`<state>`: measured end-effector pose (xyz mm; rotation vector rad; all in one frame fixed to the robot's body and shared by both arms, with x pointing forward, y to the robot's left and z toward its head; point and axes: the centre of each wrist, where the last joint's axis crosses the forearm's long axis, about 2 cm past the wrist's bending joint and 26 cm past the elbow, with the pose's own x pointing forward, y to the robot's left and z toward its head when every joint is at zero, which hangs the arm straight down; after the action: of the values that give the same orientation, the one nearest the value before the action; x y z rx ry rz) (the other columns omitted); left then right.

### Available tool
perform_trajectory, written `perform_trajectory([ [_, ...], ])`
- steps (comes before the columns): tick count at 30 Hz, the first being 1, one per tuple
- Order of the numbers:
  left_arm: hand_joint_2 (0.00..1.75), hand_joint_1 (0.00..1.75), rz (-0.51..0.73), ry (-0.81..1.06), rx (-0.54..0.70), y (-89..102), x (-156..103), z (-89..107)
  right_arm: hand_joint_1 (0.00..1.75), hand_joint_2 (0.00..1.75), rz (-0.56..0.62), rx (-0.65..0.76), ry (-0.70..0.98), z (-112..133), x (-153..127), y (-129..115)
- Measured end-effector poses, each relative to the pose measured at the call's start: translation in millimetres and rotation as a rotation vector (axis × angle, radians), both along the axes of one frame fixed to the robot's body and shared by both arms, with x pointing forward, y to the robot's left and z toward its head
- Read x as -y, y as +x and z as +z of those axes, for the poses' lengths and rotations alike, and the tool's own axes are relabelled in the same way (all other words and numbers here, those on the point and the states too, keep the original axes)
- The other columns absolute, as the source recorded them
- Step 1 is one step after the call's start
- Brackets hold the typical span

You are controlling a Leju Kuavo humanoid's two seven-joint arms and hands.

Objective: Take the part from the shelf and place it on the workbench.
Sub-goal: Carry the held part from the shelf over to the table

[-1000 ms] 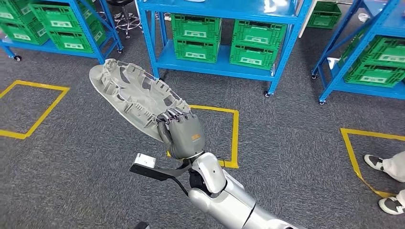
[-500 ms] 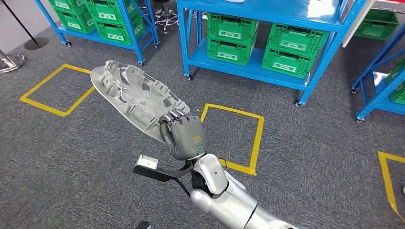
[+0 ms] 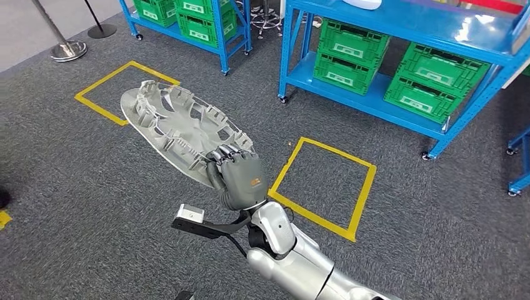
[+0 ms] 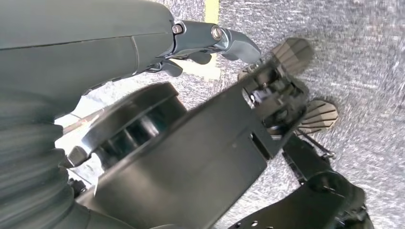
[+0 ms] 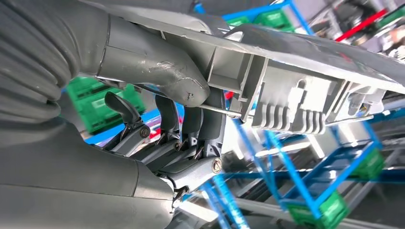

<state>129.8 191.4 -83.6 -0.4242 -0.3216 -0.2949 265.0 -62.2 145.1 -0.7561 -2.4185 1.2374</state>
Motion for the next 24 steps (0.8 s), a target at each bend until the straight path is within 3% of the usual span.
perform_trajectory([
  [24, 1.75, 0.0, -0.003, 0.0, 0.001, -0.5, 0.5, -0.1, 1.75, 1.75, -0.019, -0.002, -0.004, -4.8, 2.8, -0.7],
])
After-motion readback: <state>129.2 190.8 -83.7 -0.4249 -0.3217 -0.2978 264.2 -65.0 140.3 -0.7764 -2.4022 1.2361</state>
